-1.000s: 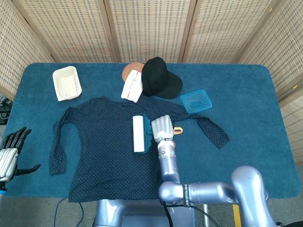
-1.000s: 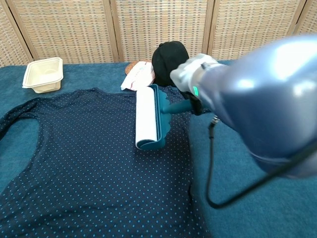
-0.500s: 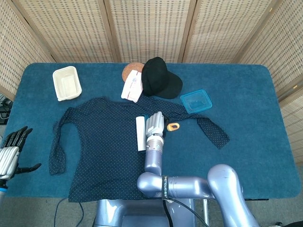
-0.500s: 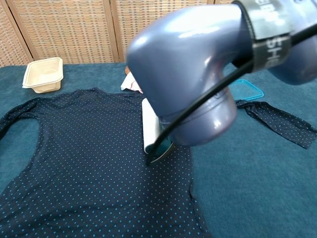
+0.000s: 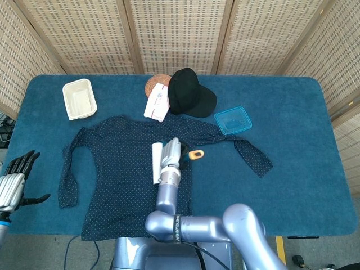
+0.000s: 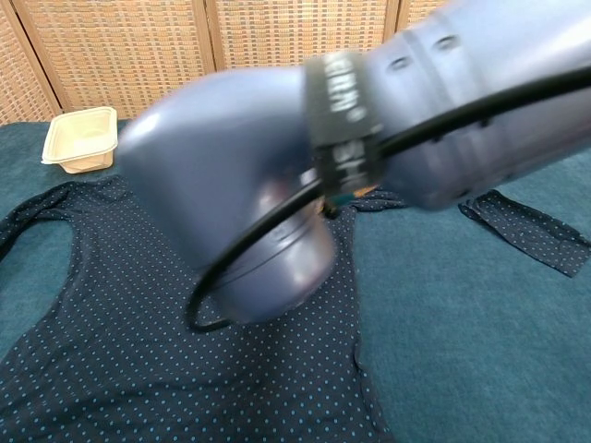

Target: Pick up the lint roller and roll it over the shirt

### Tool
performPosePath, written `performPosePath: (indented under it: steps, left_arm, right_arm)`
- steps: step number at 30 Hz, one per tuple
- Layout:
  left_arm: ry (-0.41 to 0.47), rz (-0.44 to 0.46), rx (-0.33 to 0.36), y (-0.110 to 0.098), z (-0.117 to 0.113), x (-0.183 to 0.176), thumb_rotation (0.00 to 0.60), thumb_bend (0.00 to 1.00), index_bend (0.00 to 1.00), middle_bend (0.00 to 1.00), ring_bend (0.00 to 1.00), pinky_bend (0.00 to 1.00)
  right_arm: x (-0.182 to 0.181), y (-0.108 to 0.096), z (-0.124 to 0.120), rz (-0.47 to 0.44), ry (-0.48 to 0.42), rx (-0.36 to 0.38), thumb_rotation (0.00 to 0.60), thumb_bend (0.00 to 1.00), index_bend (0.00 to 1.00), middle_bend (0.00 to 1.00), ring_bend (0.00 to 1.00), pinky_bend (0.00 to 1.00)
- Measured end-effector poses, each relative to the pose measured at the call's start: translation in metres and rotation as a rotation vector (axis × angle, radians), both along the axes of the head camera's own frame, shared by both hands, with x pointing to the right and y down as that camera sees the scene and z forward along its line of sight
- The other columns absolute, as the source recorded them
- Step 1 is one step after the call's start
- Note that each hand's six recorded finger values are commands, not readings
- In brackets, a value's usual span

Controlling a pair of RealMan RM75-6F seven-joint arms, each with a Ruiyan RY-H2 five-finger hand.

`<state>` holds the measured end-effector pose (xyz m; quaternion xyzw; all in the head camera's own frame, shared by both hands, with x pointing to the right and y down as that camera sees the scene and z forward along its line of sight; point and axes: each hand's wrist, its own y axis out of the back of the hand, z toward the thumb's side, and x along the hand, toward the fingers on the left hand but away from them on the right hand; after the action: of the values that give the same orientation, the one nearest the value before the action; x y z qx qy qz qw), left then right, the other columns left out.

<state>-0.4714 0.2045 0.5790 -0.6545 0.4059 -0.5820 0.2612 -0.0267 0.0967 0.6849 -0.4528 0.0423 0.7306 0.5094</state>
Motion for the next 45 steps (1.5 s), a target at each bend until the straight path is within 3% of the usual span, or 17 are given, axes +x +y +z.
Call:
performPosePath:
  steps: [7, 13, 27, 33, 39, 45]
  left_arm:
    - [0.004, -0.001, -0.006, -0.001, 0.001, -0.002, 0.6, 0.0, 0.0, 0.0, 0.0, 0.0]
    - [0.0, 0.004, -0.007, 0.001, 0.002, -0.001, 0.6, 0.0, 0.0, 0.0, 0.0, 0.0]
    - [-0.019, 0.019, -0.014, 0.003, 0.006, 0.004, 0.6, 0.0, 0.0, 0.0, 0.0, 0.0]
    - [-0.024, 0.021, -0.016, 0.002, 0.008, 0.006, 0.6, 0.0, 0.0, 0.0, 0.0, 0.0]
    - [-0.027, 0.025, -0.022, 0.002, 0.01, 0.007, 0.6, 0.0, 0.0, 0.0, 0.0, 0.0]
    - [-0.028, 0.011, -0.026, 0.002, 0.011, 0.004, 0.6, 0.0, 0.0, 0.0, 0.0, 0.0]
  right_arm:
    - [-0.037, 0.019, 0.008, -0.047, -0.041, -0.02, 0.6, 0.81, 0.8, 1.0, 1.0, 1.0]
    - [-0.034, 0.018, 0.011, -0.073, -0.019, 0.003, 0.6, 0.81, 0.8, 1.0, 1.0, 1.0]
    - [0.053, -0.026, 0.006, -0.076, 0.143, 0.098, 0.6, 0.8, 0.8, 1.0, 1.0, 1.0]
    - [0.081, -0.033, 0.004, -0.123, 0.184, 0.122, 0.6, 0.79, 0.8, 1.0, 1.0, 1.0]
    - [0.07, -0.025, 0.009, -0.157, 0.161, 0.105, 0.6, 0.77, 0.81, 1.0, 1.0, 1.0]
    - [0.035, -0.008, 0.015, -0.212, 0.121, 0.086, 0.6, 0.77, 0.81, 1.0, 1.0, 1.0]
